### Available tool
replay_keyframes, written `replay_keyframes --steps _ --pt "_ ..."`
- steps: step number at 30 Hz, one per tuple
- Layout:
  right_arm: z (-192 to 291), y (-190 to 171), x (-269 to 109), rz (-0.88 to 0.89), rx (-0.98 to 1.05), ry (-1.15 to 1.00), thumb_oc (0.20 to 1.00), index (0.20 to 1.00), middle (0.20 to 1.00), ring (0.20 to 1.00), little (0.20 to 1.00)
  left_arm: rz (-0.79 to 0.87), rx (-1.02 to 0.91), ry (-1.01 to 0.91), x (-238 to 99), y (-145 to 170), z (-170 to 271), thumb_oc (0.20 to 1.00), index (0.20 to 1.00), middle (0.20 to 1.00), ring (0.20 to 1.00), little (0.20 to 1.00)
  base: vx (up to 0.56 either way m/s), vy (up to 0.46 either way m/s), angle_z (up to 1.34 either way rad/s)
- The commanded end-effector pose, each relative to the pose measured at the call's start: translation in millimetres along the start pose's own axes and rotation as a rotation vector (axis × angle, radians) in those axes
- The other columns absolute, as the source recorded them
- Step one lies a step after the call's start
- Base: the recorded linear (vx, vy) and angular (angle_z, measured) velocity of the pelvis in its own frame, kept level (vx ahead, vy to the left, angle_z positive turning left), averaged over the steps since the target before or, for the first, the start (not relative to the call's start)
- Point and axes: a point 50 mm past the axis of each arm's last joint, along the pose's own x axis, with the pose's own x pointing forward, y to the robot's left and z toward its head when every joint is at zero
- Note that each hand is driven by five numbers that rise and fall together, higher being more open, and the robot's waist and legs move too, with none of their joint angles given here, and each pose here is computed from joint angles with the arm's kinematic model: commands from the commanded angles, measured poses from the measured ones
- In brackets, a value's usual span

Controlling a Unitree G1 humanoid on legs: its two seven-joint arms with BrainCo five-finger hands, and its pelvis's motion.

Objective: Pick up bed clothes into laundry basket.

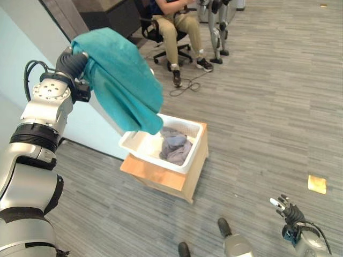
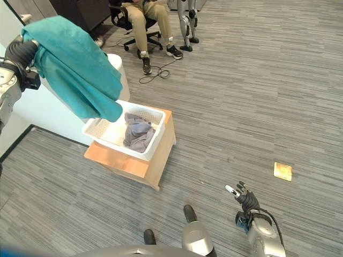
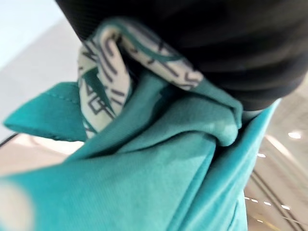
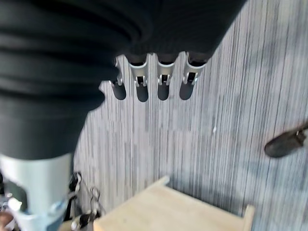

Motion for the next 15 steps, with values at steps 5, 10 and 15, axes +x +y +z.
replay_keyframes --steps 5,10,15 --pt "17 -9 1 -0.015 0.015 -0.068 1.000 1.000 1.000 1.000 1.000 0.109 0.069 -0.225 1 28 75 0.200 0.200 0.200 0.200 0.200 -0.01 -0.023 -0.07" --pt "21 -11 1 -0.010 -0.003 -0.079 1.000 1.000 1.000 1.000 1.000 0.042 0.190 -0.245 1 15 82 0.200 0.200 0.200 0.200 0.200 -0.02 -0.002 0.02" --pt "21 -7 2 0.009 -0.037 -0.076 1.000 1.000 1.000 1.000 1.000 0.023 0.302 -0.215 4 10 75 0.200 0.200 0.200 0.200 0.200 -0.05 -0.009 0.03"
